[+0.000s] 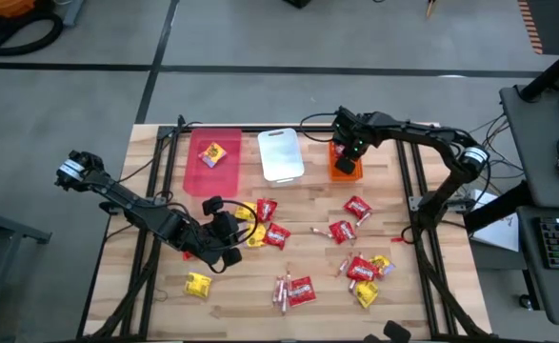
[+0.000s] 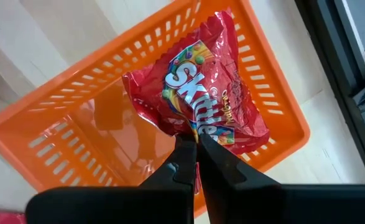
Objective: Sort candy
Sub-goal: Put the red candy into the orange bin
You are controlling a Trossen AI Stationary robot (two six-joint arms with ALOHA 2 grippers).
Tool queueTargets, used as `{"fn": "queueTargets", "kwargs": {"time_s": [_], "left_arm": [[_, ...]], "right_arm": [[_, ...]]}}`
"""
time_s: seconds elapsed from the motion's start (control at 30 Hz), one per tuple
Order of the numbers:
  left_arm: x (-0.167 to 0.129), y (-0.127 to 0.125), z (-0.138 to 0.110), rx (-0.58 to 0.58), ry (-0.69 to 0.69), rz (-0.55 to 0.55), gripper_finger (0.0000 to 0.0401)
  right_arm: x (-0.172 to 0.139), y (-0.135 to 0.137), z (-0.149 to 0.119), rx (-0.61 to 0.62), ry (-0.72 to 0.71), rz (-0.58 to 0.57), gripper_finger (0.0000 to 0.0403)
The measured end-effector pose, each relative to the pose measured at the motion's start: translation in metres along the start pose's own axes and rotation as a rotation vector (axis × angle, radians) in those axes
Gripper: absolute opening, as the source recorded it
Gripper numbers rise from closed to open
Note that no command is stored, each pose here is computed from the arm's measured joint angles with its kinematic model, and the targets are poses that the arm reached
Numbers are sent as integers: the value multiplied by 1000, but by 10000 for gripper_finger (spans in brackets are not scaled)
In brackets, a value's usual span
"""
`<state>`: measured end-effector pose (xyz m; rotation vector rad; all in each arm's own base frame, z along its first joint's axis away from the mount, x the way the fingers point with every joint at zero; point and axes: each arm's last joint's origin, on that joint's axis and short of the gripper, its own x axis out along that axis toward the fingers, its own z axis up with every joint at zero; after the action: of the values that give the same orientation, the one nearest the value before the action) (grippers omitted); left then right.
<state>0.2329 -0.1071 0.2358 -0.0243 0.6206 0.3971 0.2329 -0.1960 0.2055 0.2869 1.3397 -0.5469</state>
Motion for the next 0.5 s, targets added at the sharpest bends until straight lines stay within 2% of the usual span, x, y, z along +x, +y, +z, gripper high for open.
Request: {"fn": "queueTargets", "kwargs": {"time_s": [0.5], "left_arm": [[0, 0, 0, 1, 1, 1, 103]], "right_arm": [[-1, 0, 0, 4, -2, -1, 9]]}}
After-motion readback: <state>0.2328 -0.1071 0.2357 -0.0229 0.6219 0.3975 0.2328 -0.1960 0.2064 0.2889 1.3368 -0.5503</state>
